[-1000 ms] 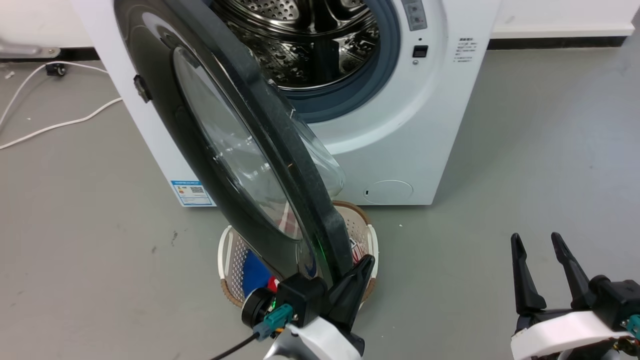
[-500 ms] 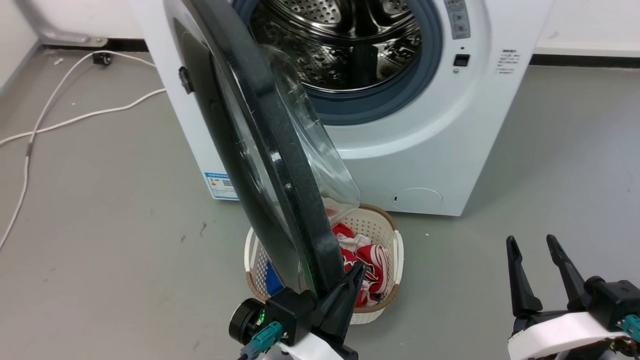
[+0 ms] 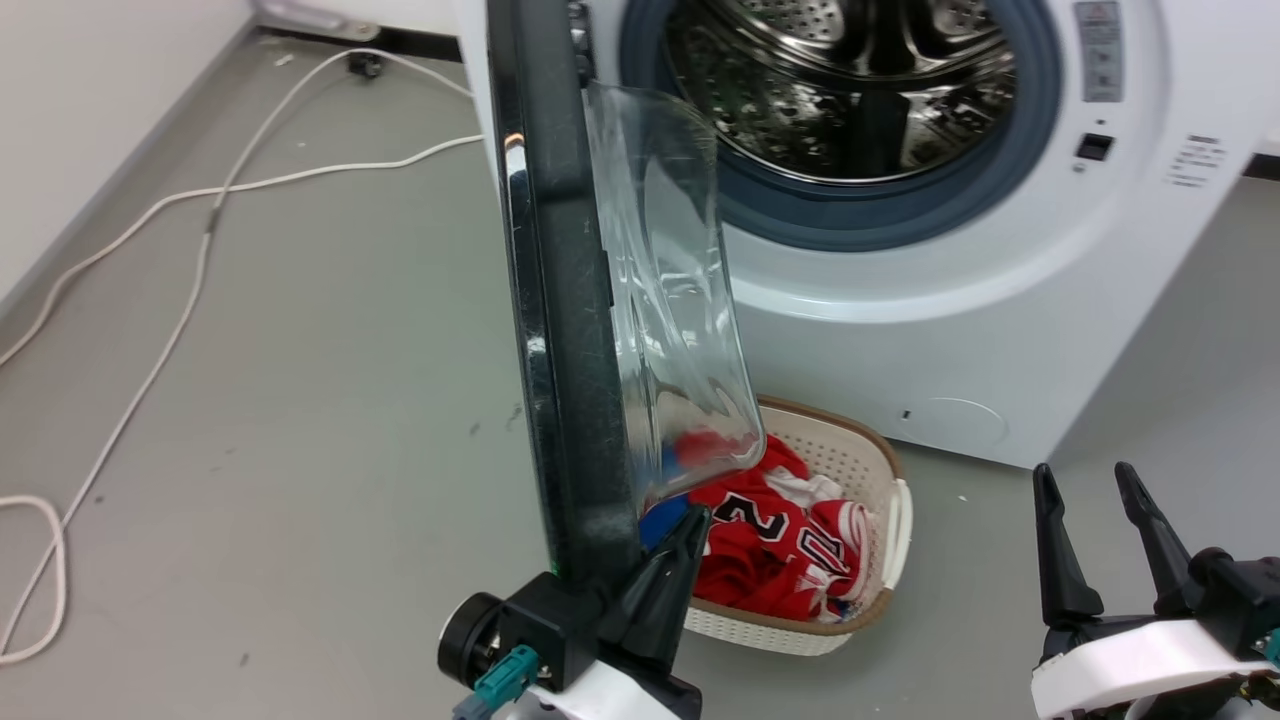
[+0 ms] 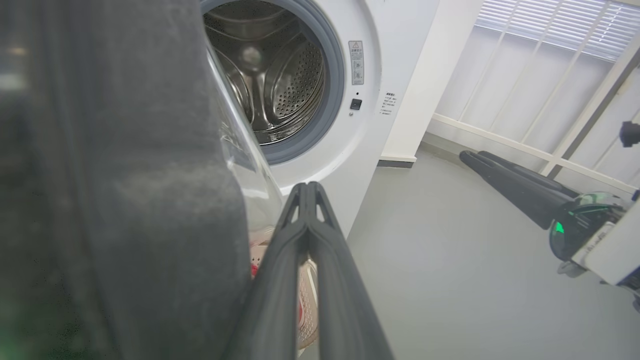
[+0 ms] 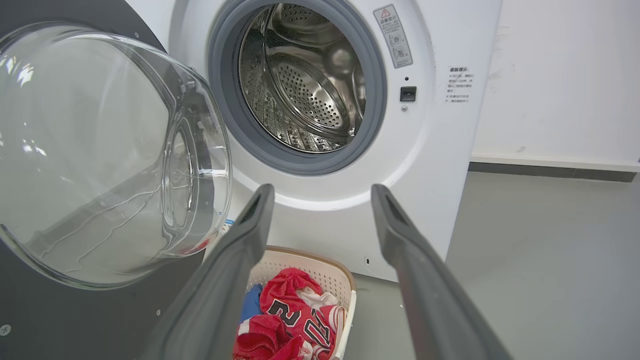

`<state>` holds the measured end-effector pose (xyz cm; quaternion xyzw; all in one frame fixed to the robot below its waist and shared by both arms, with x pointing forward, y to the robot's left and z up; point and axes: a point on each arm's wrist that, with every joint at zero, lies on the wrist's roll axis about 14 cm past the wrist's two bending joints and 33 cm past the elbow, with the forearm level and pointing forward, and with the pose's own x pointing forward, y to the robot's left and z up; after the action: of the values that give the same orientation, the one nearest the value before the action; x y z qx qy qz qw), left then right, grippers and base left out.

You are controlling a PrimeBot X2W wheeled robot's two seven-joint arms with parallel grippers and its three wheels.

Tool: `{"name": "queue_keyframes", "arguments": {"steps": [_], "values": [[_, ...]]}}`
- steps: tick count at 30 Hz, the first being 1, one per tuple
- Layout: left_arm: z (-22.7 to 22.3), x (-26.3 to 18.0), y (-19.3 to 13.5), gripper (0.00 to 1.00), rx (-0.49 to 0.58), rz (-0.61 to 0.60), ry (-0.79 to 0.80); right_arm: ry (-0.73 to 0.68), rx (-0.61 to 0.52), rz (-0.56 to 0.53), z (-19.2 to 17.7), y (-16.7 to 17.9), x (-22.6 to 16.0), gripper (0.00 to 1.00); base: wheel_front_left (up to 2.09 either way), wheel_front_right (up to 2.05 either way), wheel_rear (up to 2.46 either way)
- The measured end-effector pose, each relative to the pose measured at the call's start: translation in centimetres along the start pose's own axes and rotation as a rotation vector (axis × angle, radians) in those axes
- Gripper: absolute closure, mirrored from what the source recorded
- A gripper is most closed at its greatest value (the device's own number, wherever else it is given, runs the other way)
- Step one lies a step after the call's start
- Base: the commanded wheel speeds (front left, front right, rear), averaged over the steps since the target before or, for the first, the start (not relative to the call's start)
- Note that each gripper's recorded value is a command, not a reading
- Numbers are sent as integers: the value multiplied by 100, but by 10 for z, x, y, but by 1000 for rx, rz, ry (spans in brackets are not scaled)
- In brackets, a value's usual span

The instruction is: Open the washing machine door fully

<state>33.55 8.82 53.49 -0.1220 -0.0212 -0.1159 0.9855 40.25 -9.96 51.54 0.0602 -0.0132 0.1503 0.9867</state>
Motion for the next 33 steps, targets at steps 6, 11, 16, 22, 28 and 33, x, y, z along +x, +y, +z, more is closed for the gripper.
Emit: {"name": "queue_keyframes", "arguments": {"steps": [6, 11, 16, 22, 28, 33], "values": [[10, -16, 41, 100, 26, 138, -40, 2, 5, 64, -1, 20, 14, 0, 0, 0, 0], [21, -32, 91, 100, 82, 287, -65, 7, 13, 102, -4, 32, 22, 0, 0, 0, 0], [33, -42, 132, 100, 120, 388, -84, 10, 17, 114, -5, 36, 27, 0, 0, 0, 0], [47, -55, 183, 100, 164, 499, -93, 18, 18, 92, -7, 28, 26, 0, 0, 0, 0], [62, -62, 225, 100, 217, 579, -103, 25, 12, 66, -10, 17, 25, 0, 0, 0, 0], [81, -66, 262, 100, 248, 650, -127, 19, 7, 47, -9, 9, 27, 0, 0, 0, 0]]}}
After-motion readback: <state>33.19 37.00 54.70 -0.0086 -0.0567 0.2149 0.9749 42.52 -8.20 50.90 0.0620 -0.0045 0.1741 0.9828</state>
